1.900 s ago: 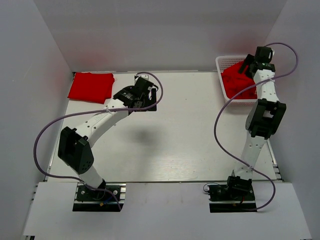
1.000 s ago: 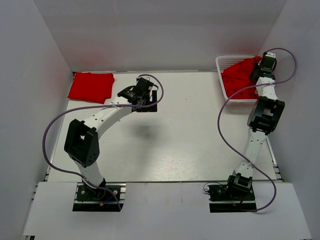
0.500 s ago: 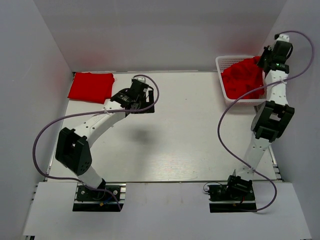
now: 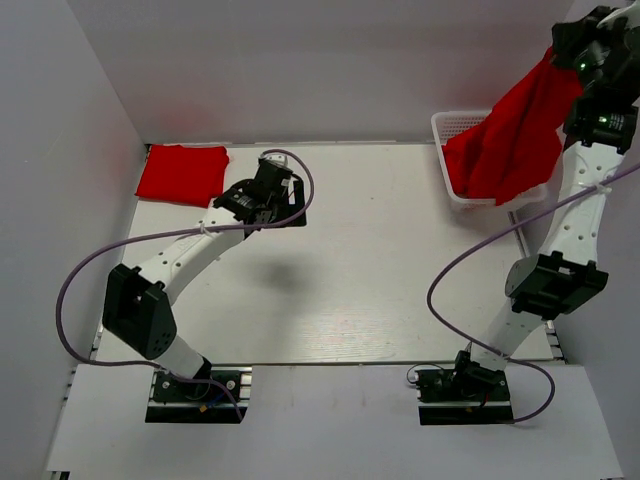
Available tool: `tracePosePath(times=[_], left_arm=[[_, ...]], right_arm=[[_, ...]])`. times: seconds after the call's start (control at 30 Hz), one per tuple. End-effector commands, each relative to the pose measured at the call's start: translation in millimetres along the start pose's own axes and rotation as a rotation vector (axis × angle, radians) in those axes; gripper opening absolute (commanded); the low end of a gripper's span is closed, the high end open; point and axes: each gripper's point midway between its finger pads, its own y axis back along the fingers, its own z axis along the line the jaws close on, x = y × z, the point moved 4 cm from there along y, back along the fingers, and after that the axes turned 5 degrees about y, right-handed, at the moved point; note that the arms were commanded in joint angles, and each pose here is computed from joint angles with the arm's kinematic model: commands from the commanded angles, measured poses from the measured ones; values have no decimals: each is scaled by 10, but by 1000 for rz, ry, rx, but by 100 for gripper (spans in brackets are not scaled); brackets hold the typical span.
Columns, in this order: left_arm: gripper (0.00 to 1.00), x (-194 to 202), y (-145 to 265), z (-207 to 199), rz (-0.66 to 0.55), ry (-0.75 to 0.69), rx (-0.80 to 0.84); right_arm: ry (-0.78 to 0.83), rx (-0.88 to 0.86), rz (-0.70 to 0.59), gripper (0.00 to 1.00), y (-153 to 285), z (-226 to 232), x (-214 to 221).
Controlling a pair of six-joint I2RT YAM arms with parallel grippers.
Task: Fold and stack the t-shirts
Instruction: Move the tshirt to the center of the board
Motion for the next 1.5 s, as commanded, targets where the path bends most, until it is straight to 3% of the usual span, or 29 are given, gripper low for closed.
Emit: tracePosePath(times=[0.0, 0.1, 0.2, 0.37, 0.47, 0.6, 0.63, 0.67, 0.73, 0.77, 0.8, 0.83, 0.87, 0.97, 1.0, 1.07, 1.13, 1.17, 1.23, 1.27, 1.47], left_arm=[[100, -177, 343, 54, -96, 32, 35], [100, -203, 440, 107, -121, 38, 23], [100, -237, 577, 145, -143, 45, 26], [100, -203, 760, 273, -145, 42, -9], [100, -251, 932, 329, -178, 52, -10], [100, -221, 1153, 466, -197, 80, -39], [100, -209, 1196, 487, -197, 81, -39], [100, -211, 1277, 520, -212, 100, -39], [100, -109, 1310, 596, -192, 118, -61], [100, -49, 1302, 625, -179, 124, -69], [100, -39, 1338, 643, -180, 125, -68], [100, 12, 1352, 688, -173, 132, -83], [100, 72, 1336, 715, -151, 133, -98], [100, 113, 1344, 740, -143, 138, -103], [100, 114, 1344, 740, -143, 138, -103], [100, 188, 1276, 744, -112, 128, -110], [100, 232, 1229, 733, -89, 121, -109], [100, 254, 1190, 712, -69, 116, -106], [100, 273, 1159, 693, -52, 112, -102], [100, 293, 1124, 675, -35, 108, -100], [100, 435, 1057, 674, 39, 80, -98]], right_arm=[[-32, -311, -327, 0, 498, 721, -1201], [-78, -585, -403, 0, 851, 1226, -1560], [-128, -747, -484, 0, 1180, 1559, -1875], [-147, -850, -567, 0, 1591, 1892, -2155], [-178, -944, -521, 0, 1750, 2086, -2100], [-250, -1064, -366, 0, 1728, 2304, -1747], [-239, -1119, -315, 0, 1769, 2379, -1624], [-283, -1117, -214, 0, 1610, 2395, -1239], [-326, -1213, -115, 0, 1769, 2664, -788], [-339, -1191, -33, 0, 1642, 2711, -240], [-354, -1168, -7, 0, 1639, 2753, -39], [-414, -1196, 119, 0, 1742, 2984, 522], [-443, -1099, 304, 0, 1944, 3048, 1487], [-425, -1176, 352, 0, 2261, 3299, 1849], [-454, -1202, 504, 0, 2607, 3338, 2435], [-451, -1252, 613, 0, 2931, 3471, 2723], [-372, -1193, 806, 9, 3193, 3385, 3178], [-339, -1205, 841, 16, 3300, 3421, 3235], [-280, -1170, 940, 43, 3416, 3340, 3403], [-268, -1161, 960, 90, 3442, 3329, 3429], [-141, -998, 988, 90, 3297, 3187, 3308]])
